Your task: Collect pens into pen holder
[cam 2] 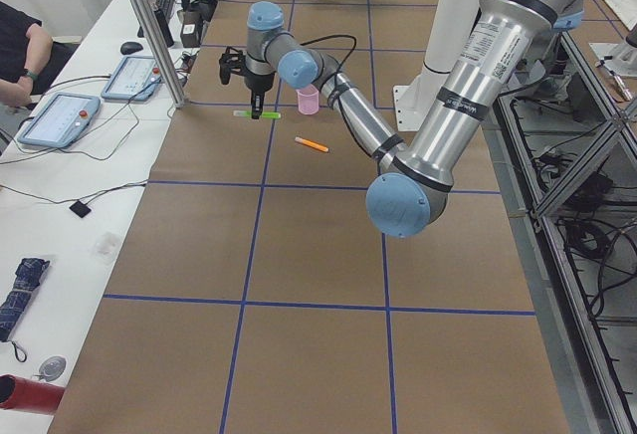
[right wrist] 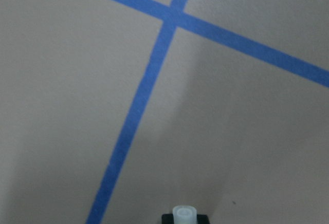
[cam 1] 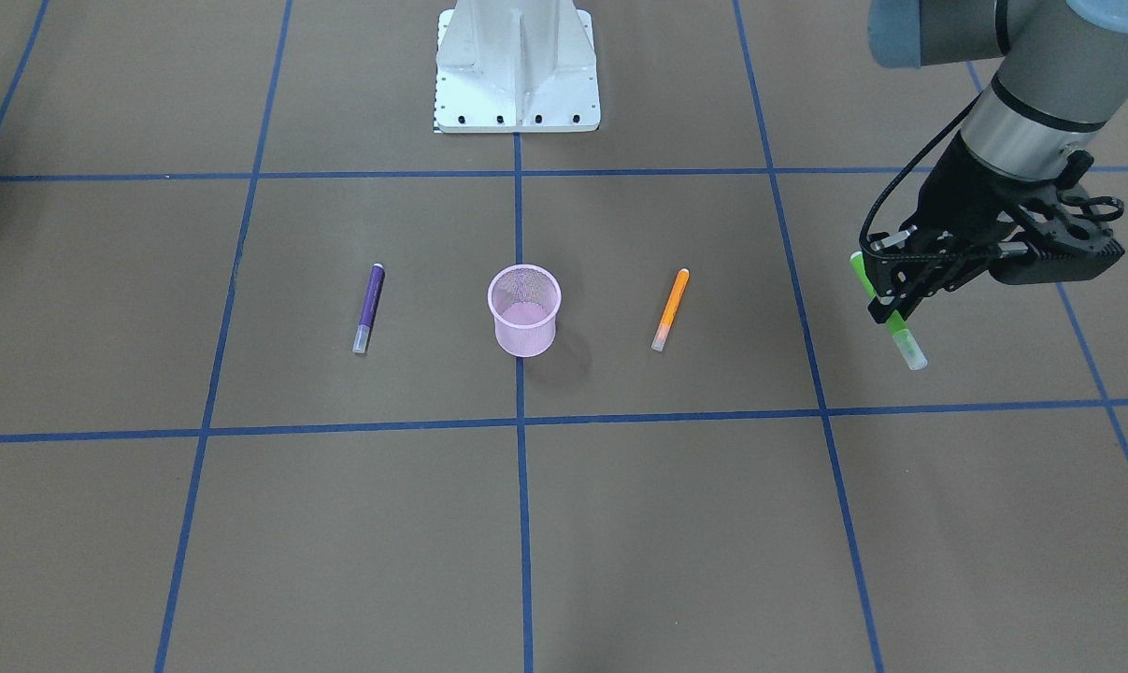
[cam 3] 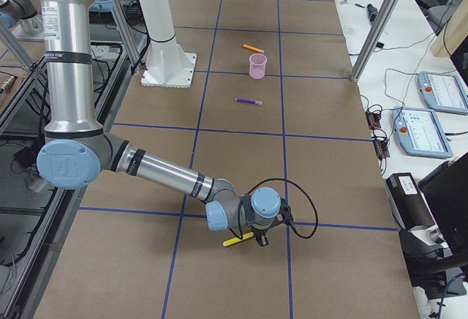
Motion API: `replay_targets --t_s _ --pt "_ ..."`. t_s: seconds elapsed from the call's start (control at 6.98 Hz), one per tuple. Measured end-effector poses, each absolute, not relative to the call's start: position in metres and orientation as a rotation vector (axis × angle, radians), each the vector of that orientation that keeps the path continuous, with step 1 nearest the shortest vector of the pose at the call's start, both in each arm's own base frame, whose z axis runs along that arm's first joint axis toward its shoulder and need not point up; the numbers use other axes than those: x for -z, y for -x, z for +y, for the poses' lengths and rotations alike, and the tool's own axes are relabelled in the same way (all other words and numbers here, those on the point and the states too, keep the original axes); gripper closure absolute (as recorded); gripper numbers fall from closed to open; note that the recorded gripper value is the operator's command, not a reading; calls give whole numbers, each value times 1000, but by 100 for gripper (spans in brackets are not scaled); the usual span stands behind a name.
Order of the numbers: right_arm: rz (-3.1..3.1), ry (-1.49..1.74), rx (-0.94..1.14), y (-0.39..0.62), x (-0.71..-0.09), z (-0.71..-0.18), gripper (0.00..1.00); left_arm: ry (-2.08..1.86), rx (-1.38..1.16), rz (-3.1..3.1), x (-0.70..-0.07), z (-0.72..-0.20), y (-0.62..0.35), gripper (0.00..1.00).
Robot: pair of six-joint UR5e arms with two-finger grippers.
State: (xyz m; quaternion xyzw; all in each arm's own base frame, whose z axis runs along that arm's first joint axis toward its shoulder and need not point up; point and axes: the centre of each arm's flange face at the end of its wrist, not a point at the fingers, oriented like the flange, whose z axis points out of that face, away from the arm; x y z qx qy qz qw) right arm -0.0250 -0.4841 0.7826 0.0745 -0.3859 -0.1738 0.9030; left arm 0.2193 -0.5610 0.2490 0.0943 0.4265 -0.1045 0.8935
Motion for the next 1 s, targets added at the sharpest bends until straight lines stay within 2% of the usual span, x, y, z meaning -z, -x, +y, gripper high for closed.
replay_targets --t_s 0.43,1.0 --pt "-805 -238 272 2 -735 -525 100 -258 344 867 -208 -548 -270 100" --pt "-810 -290 70 -10 -666 -566 100 -342 521 916 -144 -480 -391 100"
